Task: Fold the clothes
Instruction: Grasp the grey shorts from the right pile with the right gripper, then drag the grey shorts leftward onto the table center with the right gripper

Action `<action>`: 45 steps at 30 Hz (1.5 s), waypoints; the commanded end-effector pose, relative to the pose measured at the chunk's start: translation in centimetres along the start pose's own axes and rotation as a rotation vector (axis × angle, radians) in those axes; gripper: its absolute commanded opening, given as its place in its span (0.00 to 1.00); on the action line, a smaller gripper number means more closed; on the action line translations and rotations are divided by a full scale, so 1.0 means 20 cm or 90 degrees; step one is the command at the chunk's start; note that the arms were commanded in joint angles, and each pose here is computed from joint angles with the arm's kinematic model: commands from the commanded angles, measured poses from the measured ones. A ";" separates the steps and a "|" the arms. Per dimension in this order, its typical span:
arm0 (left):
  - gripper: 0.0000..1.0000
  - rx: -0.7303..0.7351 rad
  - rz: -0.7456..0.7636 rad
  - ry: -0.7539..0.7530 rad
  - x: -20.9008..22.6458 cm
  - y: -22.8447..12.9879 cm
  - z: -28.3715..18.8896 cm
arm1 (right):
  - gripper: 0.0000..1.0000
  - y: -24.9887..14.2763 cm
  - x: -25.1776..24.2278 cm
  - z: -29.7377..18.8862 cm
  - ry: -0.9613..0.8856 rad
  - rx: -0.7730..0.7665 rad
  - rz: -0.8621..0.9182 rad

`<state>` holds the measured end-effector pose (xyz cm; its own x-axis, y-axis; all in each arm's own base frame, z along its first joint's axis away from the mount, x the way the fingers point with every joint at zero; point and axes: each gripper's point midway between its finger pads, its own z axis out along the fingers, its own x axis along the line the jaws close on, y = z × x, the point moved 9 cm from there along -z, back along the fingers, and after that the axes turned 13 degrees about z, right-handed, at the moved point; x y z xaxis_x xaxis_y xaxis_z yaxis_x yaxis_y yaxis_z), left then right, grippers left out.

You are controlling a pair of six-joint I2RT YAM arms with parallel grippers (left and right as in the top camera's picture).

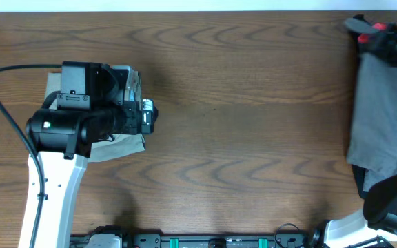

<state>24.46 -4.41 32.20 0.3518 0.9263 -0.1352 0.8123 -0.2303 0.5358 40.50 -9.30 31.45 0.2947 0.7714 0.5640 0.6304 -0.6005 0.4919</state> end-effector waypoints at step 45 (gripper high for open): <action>0.98 0.099 -0.010 0.055 0.07 0.09 0.06 | 0.01 -0.87 -0.06 0.87 -0.234 0.467 -0.017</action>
<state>27.20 -3.63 31.30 0.2865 0.9563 -0.0584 0.8921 -0.2440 0.3802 42.02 2.82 12.63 0.3940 0.8870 0.2409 0.9174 -0.3954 -0.0448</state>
